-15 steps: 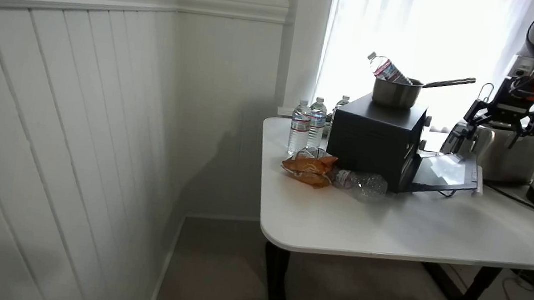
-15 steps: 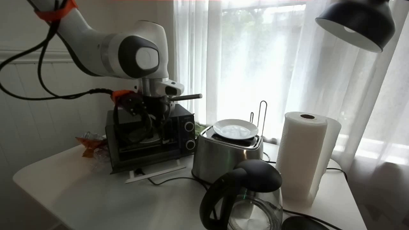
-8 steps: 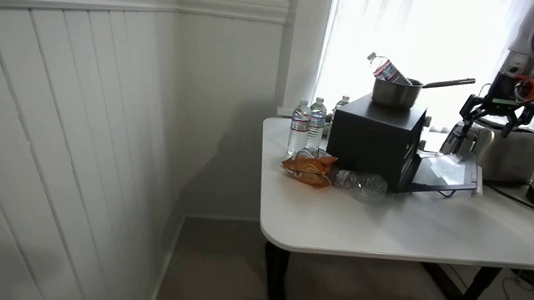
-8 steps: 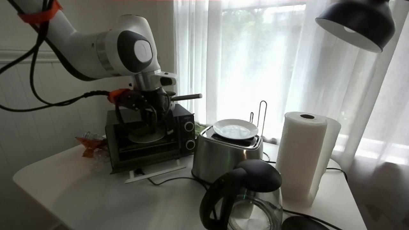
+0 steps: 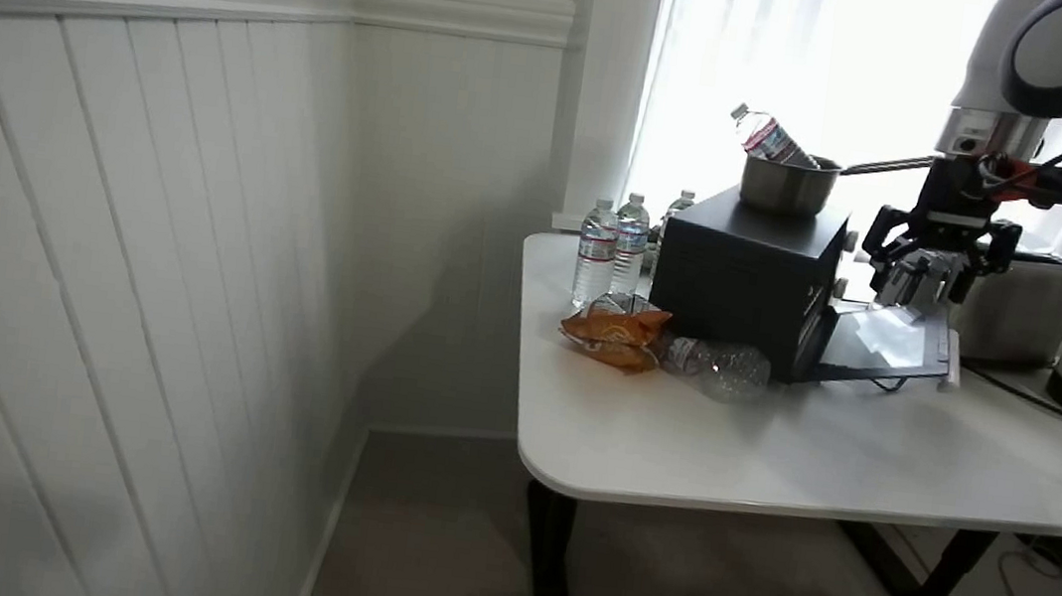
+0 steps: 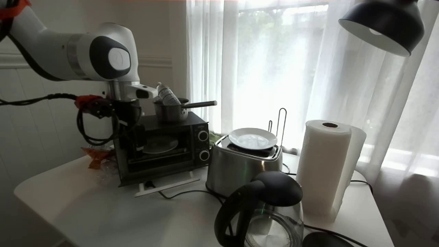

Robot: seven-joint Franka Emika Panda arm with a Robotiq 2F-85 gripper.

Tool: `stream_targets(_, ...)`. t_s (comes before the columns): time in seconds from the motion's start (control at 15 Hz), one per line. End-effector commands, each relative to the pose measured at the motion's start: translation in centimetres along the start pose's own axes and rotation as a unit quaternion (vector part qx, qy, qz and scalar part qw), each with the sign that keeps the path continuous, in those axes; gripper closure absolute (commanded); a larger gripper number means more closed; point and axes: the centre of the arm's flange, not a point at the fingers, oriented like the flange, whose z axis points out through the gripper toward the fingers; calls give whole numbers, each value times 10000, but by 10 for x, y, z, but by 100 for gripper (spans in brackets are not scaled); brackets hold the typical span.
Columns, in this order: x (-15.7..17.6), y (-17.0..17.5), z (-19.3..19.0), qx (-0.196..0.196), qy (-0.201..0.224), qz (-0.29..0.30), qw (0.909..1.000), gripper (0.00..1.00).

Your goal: Open the toaster oven.

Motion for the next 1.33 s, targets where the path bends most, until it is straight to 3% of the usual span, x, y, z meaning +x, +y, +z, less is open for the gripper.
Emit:
stream_targets(0.0,-37,-40,-13,0,-125,-41,9999,0)
stream_targets(0.6,-108,-118,-80,-174,429,84,9989,0)
stream_targets(1.07,-156,-110,-145,-278,1433,701,9868,0)
stream_targets(1.13,-136,-120,-126,-190,1066,557,9926,0)
stream_targets(1.27,-140,-119,-134,-162,1156,554,9916,0)
